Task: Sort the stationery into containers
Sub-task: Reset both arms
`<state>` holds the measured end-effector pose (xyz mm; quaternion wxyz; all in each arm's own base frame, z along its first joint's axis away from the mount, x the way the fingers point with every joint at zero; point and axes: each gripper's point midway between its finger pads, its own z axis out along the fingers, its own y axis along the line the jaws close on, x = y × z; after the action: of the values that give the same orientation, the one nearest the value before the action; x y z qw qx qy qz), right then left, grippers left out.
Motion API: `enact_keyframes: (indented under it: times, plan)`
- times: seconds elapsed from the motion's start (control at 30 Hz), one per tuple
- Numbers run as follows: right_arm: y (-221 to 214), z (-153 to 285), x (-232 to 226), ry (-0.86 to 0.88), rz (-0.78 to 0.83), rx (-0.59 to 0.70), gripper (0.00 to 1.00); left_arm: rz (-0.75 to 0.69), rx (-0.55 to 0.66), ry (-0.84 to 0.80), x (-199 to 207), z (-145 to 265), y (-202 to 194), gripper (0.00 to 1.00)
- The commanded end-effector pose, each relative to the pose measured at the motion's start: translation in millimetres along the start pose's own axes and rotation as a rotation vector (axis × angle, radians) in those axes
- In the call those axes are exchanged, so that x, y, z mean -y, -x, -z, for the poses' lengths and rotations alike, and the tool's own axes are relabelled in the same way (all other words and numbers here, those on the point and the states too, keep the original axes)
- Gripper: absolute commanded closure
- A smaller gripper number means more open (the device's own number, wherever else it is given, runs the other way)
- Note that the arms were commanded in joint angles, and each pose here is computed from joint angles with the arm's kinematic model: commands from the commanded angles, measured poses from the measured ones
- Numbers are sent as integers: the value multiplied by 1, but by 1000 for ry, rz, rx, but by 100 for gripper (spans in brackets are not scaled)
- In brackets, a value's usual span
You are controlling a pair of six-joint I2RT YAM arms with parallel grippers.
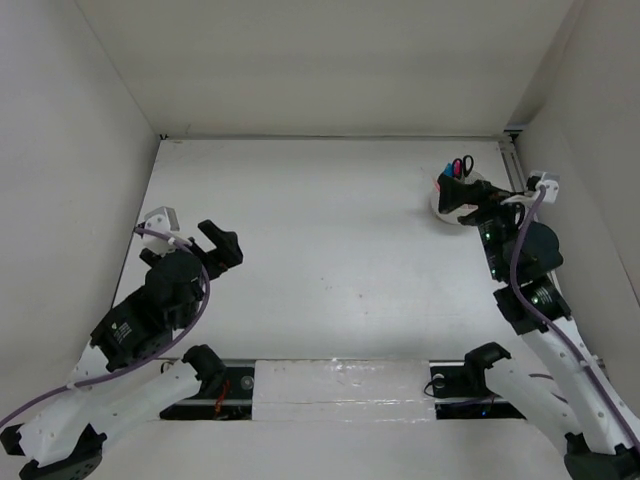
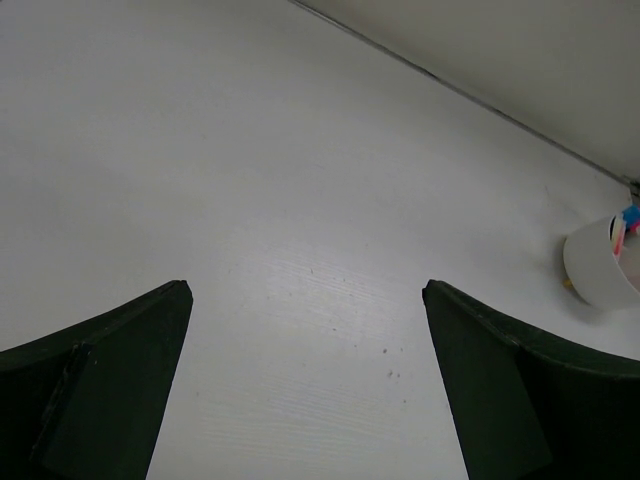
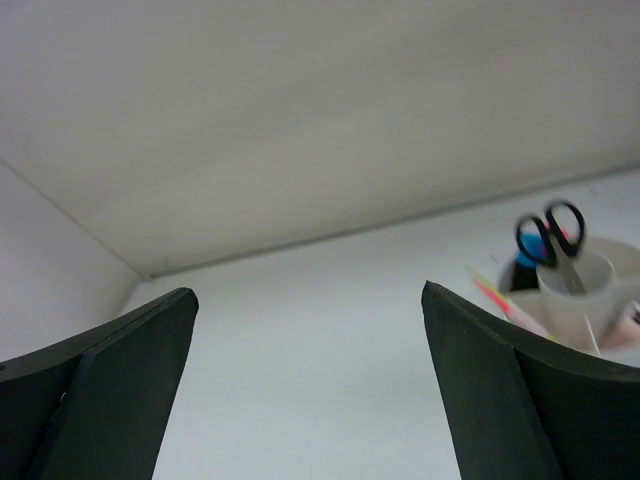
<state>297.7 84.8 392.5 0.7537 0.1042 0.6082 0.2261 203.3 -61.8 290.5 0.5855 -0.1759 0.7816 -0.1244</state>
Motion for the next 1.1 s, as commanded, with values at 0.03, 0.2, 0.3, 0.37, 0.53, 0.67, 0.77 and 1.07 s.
enact_keyframes:
  times: [0.03,0.2,0.3,0.37,0.53,0.67,0.77,1.07]
  plan:
    - [-42,54,62,-313,144,-222,0,68,92,129,-27,9,25,0]
    - [-52,88,49,-241,48,-301,0,100,121,85,-29,19,34,0]
    - [-55,107,34,-142,0,-345,0,119,104,36,-23,26,38,0]
    - [-48,118,24,-79,-18,-349,0,102,79,20,-22,30,36,0]
    - [-34,141,16,-20,-21,-367,0,18,-49,-42,-3,28,17,0]
    - [-36,147,9,28,-26,-381,0,-42,-133,-99,13,26,2,0]
    - [-40,146,10,10,-20,-406,0,-47,-151,-110,16,27,0,0]
    - [-41,154,3,48,-64,-422,0,-17,-123,-135,9,36,4,0]
